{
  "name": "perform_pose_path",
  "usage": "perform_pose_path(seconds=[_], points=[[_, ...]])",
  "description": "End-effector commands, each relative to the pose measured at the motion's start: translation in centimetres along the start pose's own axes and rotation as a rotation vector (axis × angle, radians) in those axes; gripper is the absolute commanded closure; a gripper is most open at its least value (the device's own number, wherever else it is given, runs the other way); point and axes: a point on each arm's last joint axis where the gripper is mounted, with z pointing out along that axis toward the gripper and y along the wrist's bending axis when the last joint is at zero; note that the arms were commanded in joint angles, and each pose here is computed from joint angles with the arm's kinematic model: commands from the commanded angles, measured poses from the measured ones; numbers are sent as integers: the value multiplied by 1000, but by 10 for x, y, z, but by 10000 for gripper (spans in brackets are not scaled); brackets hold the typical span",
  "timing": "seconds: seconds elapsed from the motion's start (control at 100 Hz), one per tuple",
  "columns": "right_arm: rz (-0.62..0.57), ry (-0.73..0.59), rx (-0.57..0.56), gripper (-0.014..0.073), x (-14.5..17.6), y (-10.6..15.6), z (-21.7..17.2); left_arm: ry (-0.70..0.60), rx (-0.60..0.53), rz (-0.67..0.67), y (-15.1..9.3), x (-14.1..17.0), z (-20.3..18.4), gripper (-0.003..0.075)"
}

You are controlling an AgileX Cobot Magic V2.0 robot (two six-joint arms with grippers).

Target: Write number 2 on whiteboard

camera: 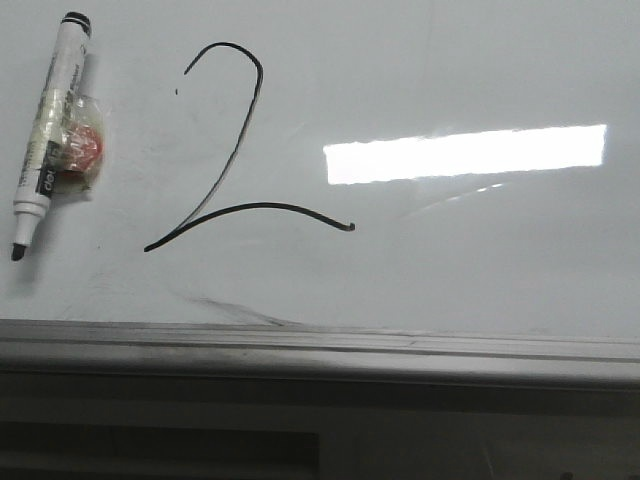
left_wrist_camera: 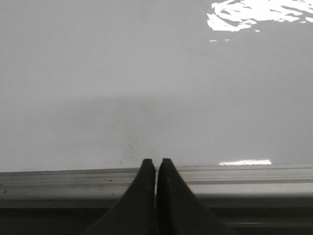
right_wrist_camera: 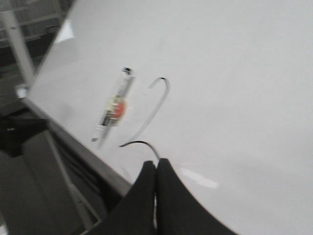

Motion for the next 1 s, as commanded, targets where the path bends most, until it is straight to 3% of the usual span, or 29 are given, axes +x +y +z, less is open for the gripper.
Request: perform_pose_path(seconds=[0.0,0.29,0.47,0.69,0.87,0.99], points=[[2,-68,117,666,-13,-5,7,-37,-8,-3,0,4,1,739],[-17,-122,579,666,8,-42,3,-37,-8,-3,0,4,1,739],[-179,-92,759,666,33,-55,-4,-37,-8,-3,0,4,1,739],[-200,-130,785,666,77,-51,-15,-37,-8,-3,0,4,1,739],[-109,85,821,666,97,-55,-18,-37,-8,-3,0,4,1,739],[-104,87,821,666,98,-55,-18,-37,-8,-3,0,4,1,739]])
